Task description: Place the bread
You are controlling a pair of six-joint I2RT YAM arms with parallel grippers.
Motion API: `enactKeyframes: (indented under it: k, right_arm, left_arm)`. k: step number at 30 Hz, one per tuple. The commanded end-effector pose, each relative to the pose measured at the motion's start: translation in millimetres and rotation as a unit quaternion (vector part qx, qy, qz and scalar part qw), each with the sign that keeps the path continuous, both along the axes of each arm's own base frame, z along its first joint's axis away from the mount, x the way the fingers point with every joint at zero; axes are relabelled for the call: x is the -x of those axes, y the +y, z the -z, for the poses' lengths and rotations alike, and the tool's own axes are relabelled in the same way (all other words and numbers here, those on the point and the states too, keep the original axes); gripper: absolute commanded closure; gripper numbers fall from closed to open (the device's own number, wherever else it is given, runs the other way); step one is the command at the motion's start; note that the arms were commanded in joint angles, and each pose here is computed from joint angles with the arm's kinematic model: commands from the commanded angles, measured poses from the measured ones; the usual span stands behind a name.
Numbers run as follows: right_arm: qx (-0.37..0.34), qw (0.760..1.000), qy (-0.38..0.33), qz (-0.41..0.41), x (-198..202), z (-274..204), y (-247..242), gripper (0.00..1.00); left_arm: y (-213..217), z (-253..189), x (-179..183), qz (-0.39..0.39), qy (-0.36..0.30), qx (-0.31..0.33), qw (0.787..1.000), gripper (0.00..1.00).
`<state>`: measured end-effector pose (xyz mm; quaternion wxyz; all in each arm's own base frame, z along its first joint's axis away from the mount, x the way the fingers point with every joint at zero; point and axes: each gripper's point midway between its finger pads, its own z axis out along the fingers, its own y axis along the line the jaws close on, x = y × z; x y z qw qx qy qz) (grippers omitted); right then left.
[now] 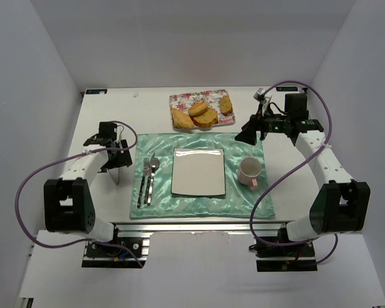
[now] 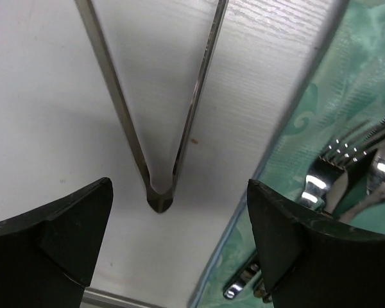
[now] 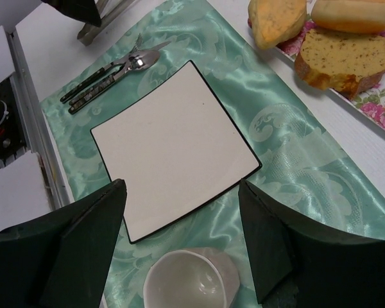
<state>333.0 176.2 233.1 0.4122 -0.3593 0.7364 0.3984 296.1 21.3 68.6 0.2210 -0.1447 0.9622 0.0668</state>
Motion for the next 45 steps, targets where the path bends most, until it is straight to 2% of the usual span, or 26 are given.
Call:
enactKeyframes:
  k: [1,7,15,21,26,30,33,34,36,37,39,41,43,45]
  right_arm:
    - [-0.013,1.0,-0.009,-0.007,-2.3,-7.9,3.9,0.24]
    - [-0.016,1.0,-0.013,-0.003,-3.7,-13.6,3.7,0.24]
    - [-0.011,1.0,-0.008,0.008,0.5,-7.4,0.2,0.23]
    - [-0.015,1.0,-0.008,0.008,-3.9,-14.5,0.7,0.23]
    - [-0.017,1.0,-0.011,0.007,-4.2,-18.7,0.5,0.23]
    - [-0.017,1.0,-0.016,0.009,-1.3,-21.6,-0.4,0.23]
    - [-0.016,1.0,-0.016,0.013,0.1,-19.6,-3.0,0.23]
    - [-0.016,1.0,-0.014,0.016,0.7,-19.2,-4.6,0.23]
    - [-0.016,1.0,-0.014,0.017,1.2,-18.1,-5.7,0.23]
    - [-0.015,1.0,-0.012,0.02,1.1,-16.6,-7.5,0.23]
    - [-0.016,1.0,-0.011,0.023,1.3,-16.0,-9.4,0.23]
    - [-0.016,1.0,-0.008,0.025,1.2,-14.2,-10.8,0.23]
    - [-0.018,1.0,-0.006,0.024,1.4,-13.4,-10.8,0.23]
    - [-0.021,0.999,-0.003,0.025,0.4,-13.1,-11.7,0.23]
  left_arm:
    - [4.8,10.2,-22.8,0.023,-0.013,-0.014,1.0,0.05]
    - [23.9,40.9,-37.1,0.001,0.012,-0.011,1.0,0.05]
    - [31.7,21.3,-42.3,0.001,-0.028,-0.012,1.0,0.06]
    - [30.3,44.3,-39.9,0.011,-0.004,0.001,1.0,0.08]
    - [32.6,54.1,-52.6,-0.001,-0.007,0.006,1.0,0.12]
    - [33.5,55.1,-64.0,-0.006,-0.021,0.014,1.0,0.19]
    - [32.6,51.2,-67.5,-0.007,-0.026,0.02,0.999,0.37]
    - [31.4,50.6,-66.0,-0.006,-0.028,0.023,0.999,0.5]
    - [29.3,43.1,-66.8,-0.002,-0.04,0.027,0.999,0.62]
    - [25.9,30.0,-68.8,0.002,-0.059,0.032,0.998,0.72]
    - [21.5,13.7,-71.9,0.007,-0.083,0.043,0.996,0.76]
    - [3.0,-17.6,-78.4,0.031,-0.126,0.086,0.988,0.8]
    - [-17.1,-52.5,-85.1,0.052,-0.164,0.125,0.977,0.8]
    - [-36.4,-75.0,-90.1,0.073,-0.185,0.156,0.968,0.74]
